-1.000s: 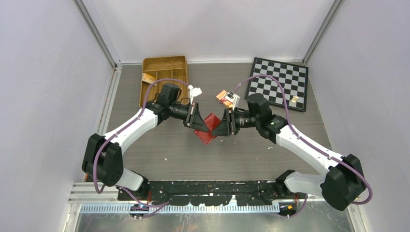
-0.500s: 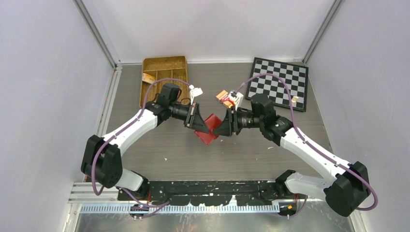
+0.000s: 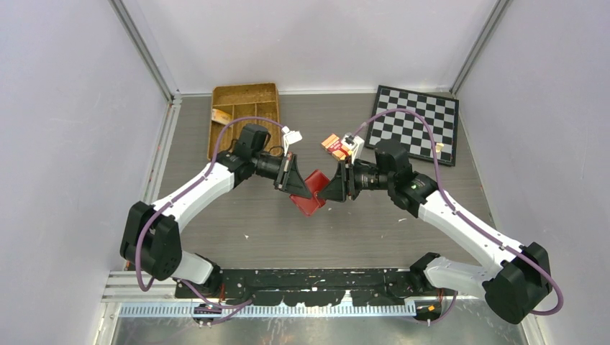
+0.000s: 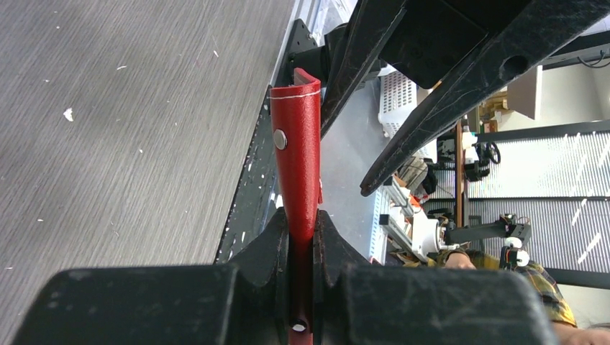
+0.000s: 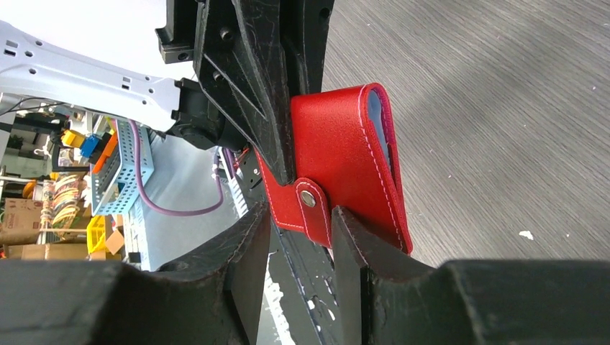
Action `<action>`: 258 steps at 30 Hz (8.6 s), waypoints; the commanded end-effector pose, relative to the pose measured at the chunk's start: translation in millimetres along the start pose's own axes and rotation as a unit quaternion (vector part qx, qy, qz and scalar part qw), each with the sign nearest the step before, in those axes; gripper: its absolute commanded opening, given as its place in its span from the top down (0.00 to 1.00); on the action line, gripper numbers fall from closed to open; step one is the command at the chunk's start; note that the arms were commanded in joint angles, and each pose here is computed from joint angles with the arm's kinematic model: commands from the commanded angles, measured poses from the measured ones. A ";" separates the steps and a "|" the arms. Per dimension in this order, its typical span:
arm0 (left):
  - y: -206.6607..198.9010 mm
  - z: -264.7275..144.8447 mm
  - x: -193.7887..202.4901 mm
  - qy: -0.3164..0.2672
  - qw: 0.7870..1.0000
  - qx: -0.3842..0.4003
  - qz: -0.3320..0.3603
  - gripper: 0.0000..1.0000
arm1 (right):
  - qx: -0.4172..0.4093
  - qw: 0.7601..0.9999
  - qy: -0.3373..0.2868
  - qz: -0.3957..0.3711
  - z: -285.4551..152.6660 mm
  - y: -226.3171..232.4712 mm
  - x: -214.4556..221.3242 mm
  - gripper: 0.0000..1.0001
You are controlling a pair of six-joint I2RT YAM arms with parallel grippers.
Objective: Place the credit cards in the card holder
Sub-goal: Open the card holder at the center of the board.
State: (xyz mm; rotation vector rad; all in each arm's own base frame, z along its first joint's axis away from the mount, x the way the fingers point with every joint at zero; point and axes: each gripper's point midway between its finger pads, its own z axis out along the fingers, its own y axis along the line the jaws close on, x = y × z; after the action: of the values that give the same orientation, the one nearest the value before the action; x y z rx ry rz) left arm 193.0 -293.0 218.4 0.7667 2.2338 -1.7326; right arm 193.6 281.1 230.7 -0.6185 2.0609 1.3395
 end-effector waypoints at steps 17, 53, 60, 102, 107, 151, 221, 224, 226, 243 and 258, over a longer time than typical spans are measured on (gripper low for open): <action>-25.5 -6.2 -0.1 -0.001 0.998 0.024 0.053 1.00 | -0.110 0.993 0.042 0.019 10.4 31.5 4.9 0.58; -13.6 -10.4 -6.2 -0.015 0.999 -0.006 0.045 1.00 | -0.133 0.988 0.077 0.024 28.8 42.1 18.4 0.79; -12.9 -10.0 -6.3 -0.015 0.999 -0.005 0.043 1.00 | -0.133 0.987 0.082 0.025 32.5 41.9 21.7 0.80; 64.2 -38.7 -17.7 -0.137 0.964 -0.228 -0.013 1.00 | 0.075 0.980 -0.008 0.184 62.0 -52.7 33.6 0.85; 79.5 -27.4 6.3 -0.163 0.959 -0.227 -0.049 0.98 | 0.108 0.977 0.017 0.182 54.2 -65.6 54.6 0.99; 165.1 -23.1 94.3 -0.081 0.917 -0.382 -0.082 0.56 | 0.246 0.951 0.089 0.167 95.2 -90.8 115.7 0.37; 126.8 3.2 73.7 -0.064 0.933 -0.353 0.006 0.24 | 0.241 0.956 0.079 0.148 85.8 -60.4 95.0 1.00; 130.4 0.6 73.8 -0.055 0.925 -0.377 0.017 0.28 | 0.241 0.956 0.078 0.146 85.5 -60.3 94.2 1.00; 133.5 -1.9 76.2 -0.048 0.919 -0.391 0.019 0.30 | 0.242 0.956 0.078 0.147 85.5 -60.6 94.2 1.00; 141.6 -5.7 79.4 -0.022 0.899 -0.436 0.047 0.33 | 0.237 0.957 0.078 0.146 85.5 -57.8 92.5 0.99; 145.6 -39.2 54.2 -0.066 0.849 -0.515 0.098 0.39 | 0.246 0.954 0.084 0.147 79.3 -60.8 98.7 1.00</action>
State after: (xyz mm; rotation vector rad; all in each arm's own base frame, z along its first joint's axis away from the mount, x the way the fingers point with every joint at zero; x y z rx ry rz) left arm 206.6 -228.0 63.8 0.5488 2.4775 -0.4319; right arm 178.2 320.9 77.5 -0.1980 2.6367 0.8444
